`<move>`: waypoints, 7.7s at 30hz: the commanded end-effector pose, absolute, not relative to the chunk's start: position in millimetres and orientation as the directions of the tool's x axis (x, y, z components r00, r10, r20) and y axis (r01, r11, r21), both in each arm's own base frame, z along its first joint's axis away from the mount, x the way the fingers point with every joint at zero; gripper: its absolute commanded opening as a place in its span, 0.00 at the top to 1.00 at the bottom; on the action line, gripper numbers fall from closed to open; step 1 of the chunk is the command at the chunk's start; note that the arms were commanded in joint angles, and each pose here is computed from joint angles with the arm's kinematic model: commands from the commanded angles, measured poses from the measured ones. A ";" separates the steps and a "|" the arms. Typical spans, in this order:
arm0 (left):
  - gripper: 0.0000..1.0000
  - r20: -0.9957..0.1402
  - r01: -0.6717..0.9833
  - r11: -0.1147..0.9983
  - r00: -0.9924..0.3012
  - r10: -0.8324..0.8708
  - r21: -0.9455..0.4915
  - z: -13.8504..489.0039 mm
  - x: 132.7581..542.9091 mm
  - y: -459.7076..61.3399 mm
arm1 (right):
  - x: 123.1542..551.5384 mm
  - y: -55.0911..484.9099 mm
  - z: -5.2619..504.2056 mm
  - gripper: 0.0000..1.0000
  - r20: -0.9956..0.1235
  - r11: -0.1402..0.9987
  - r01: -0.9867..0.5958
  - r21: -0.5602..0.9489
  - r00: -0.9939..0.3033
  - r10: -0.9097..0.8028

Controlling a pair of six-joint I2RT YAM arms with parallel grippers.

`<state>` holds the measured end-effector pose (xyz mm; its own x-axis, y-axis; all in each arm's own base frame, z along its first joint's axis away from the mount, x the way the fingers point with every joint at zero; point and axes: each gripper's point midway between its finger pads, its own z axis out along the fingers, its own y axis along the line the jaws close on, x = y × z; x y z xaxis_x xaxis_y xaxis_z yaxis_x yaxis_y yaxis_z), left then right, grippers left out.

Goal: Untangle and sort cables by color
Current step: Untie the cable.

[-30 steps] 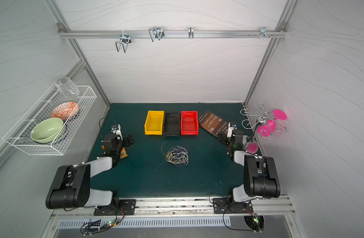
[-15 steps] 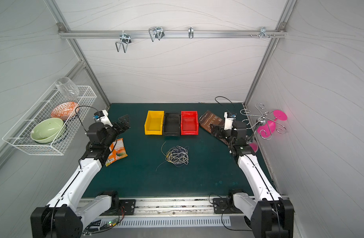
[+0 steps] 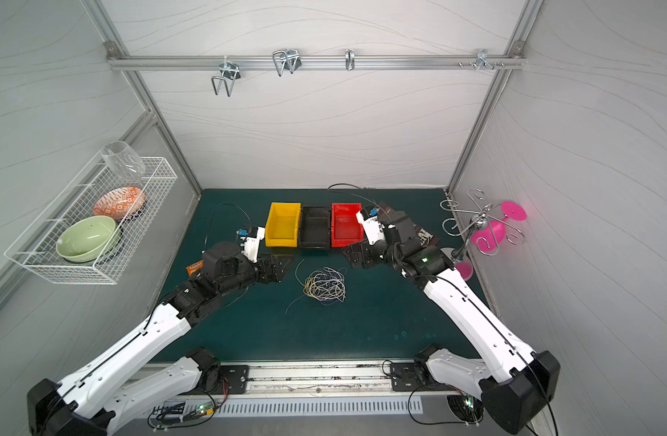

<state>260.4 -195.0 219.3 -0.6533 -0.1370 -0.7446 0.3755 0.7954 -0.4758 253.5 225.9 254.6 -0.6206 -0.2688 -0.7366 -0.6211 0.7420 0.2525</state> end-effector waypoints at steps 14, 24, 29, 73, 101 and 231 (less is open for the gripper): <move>0.12 -0.548 0.274 0.756 -0.826 -0.132 -0.594 127.2 266.0 -233.7 | 251.0 270.2 150.9 0.23 -0.539 0.708 -0.664 0.241 -0.698 -0.471; 0.18 -0.467 0.225 0.768 -0.878 -0.107 -0.600 97.2 278.3 -250.3 | 264.0 290.7 115.3 0.34 -0.496 0.701 -0.667 0.251 -0.711 -0.498; 0.19 -0.444 0.214 0.769 -0.891 -0.099 -0.602 91.4 277.8 -254.1 | 271.8 293.3 102.1 0.41 -0.489 0.707 -0.670 0.228 -0.707 -0.512; 1.00 -0.398 0.176 0.847 -0.916 -0.045 -0.501 48.7 275.2 -252.3 | 257.7 289.7 239.7 1.00 -0.680 0.644 -0.695 0.318 -0.641 -0.356; 0.16 -0.781 0.538 0.735 -0.624 0.017 -0.413 181.2 257.8 -233.0 | 265.4 249.0 300.5 1.00 -0.753 0.657 -0.662 0.361 -0.623 -0.213; 1.00 -0.935 0.850 0.499 -0.298 0.193 -0.168 232.4 282.4 -328.8 | 293.9 137.7 354.2 0.55 -0.719 0.763 -0.428 0.484 -0.691 0.068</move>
